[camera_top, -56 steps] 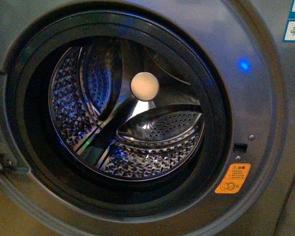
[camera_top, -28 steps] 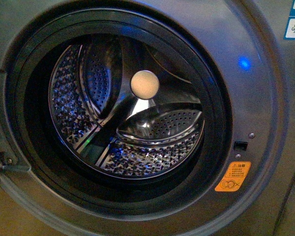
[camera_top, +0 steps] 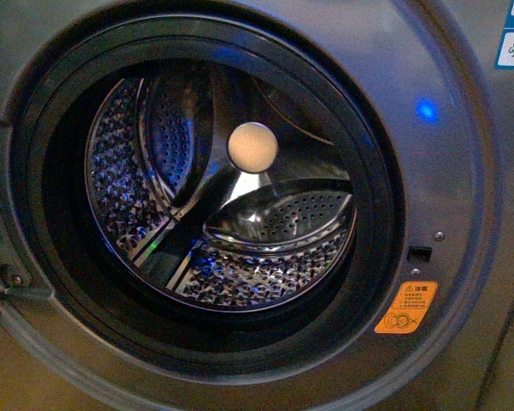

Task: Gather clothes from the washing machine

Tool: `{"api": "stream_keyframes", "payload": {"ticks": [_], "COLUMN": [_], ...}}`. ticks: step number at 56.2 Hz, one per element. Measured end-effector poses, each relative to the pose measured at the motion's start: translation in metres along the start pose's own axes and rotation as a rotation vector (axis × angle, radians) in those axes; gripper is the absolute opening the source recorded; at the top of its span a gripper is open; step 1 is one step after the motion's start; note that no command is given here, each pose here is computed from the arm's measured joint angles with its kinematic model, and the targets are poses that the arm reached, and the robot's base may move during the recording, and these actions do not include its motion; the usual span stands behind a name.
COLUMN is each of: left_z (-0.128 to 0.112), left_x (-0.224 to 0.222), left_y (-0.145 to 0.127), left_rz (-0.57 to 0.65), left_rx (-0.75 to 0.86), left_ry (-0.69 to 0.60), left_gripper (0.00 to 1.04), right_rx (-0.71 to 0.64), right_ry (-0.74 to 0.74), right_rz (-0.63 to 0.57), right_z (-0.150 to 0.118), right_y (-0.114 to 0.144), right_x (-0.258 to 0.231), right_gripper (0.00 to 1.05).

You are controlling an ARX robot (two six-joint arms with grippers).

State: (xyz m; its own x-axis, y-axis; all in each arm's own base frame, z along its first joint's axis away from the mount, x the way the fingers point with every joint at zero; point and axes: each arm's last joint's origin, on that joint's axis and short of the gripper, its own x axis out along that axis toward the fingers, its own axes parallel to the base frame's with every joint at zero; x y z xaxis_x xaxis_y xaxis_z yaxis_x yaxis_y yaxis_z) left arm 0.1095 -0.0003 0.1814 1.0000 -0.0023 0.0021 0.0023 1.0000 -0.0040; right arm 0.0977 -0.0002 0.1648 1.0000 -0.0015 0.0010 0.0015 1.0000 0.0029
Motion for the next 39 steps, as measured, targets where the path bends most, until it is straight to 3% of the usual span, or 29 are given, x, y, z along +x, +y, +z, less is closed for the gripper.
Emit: {"api": "stream_keyframes", "payload": {"ticks": [32,37,39], "left_z": [-0.012,-0.012,-0.012], "left_x": [-0.013,-0.013,-0.013], "left_y": [0.000,0.000,0.000], "left_rz": [0.000,0.000,0.000], "left_rx": [0.000,0.000,0.000], "left_ry": [-0.010,-0.010,-0.010], "left_gripper": [0.04,0.15,0.22], "right_rx": [0.000,0.000,-0.001], "right_ry": [0.000,0.000,0.000], "right_rz": [0.000,0.000,0.000], "right_z": [0.000,0.000,0.000], "right_y": [0.000,0.000,0.000], "right_x": [0.000,0.000,0.000], "right_gripper": [0.02,0.03,0.09]}}
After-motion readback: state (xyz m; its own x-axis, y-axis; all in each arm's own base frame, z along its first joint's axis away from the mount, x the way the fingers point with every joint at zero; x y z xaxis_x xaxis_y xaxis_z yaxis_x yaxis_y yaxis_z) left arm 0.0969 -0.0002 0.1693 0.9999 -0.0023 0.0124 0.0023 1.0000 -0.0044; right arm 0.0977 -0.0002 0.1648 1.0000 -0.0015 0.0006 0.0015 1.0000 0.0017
